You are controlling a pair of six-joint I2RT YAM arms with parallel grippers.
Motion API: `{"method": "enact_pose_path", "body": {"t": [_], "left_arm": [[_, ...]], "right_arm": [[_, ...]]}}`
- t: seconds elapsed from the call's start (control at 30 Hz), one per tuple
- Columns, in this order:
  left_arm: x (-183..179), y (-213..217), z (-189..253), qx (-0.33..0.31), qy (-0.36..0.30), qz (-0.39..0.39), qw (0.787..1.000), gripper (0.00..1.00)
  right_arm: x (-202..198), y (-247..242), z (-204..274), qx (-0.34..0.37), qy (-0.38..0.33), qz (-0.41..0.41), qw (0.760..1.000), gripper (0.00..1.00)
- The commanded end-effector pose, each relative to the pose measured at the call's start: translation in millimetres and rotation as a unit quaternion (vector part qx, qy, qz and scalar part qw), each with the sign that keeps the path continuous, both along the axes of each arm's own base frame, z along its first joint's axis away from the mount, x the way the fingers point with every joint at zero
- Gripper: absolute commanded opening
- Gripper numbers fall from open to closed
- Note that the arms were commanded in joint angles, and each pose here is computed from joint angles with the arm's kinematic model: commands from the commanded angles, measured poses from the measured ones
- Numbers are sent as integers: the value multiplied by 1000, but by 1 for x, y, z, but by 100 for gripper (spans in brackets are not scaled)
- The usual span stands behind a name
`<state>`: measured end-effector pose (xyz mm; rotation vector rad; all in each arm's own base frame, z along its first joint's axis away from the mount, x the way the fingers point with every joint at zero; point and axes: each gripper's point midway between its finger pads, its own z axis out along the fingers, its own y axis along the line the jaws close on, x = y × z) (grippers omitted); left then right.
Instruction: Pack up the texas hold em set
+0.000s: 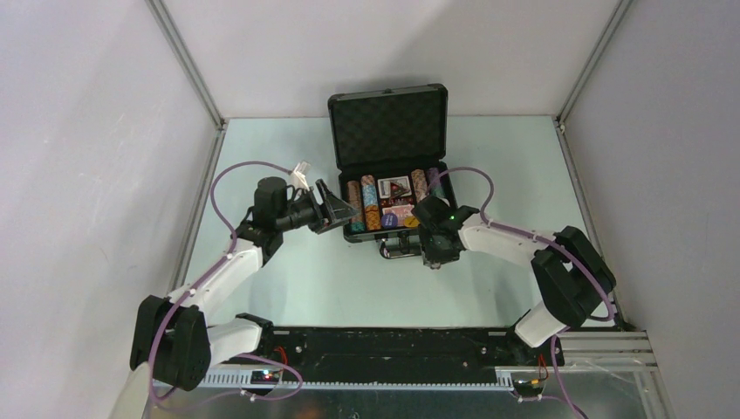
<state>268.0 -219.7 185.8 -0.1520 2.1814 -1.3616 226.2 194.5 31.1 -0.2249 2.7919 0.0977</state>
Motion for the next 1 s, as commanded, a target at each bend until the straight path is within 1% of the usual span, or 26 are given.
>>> {"method": "enact_pose_path", "body": {"t": [0.0,0.27,0.4,0.5,0.57,0.6,0.73,0.87,0.97], "left_arm": [[0,-1,7,-7,-16,1,1000,72],[1,-5,7,-6,-13,-3,1000,72],[1,-6,8,-7,-14,-4,1000,72],[1,-6,8,-6,-15,-5,1000,72],[1,-6,8,-6,-14,-5,1000,72],[1,-6,8,-6,-14,-5,1000,72],[0,-6,8,-6,-16,-6,1000,72],[0,-6,6,-5,-13,-4,1000,72],[-1,-5,4,-4,-11,-3,1000,72]], "right_arm": [[10,3,20,12,-29,1,1000,47],[25,8,40,24,-52,7,998,48],[32,10,45,22,-51,8,998,50],[30,9,38,17,-36,8,999,54],[26,9,29,10,-24,8,1000,59],[25,9,26,9,-20,7,1000,63],[17,8,11,8,0,2,1000,70],[8,6,-3,19,17,1,1000,72],[3,5,-10,17,28,1,999,70]]}}
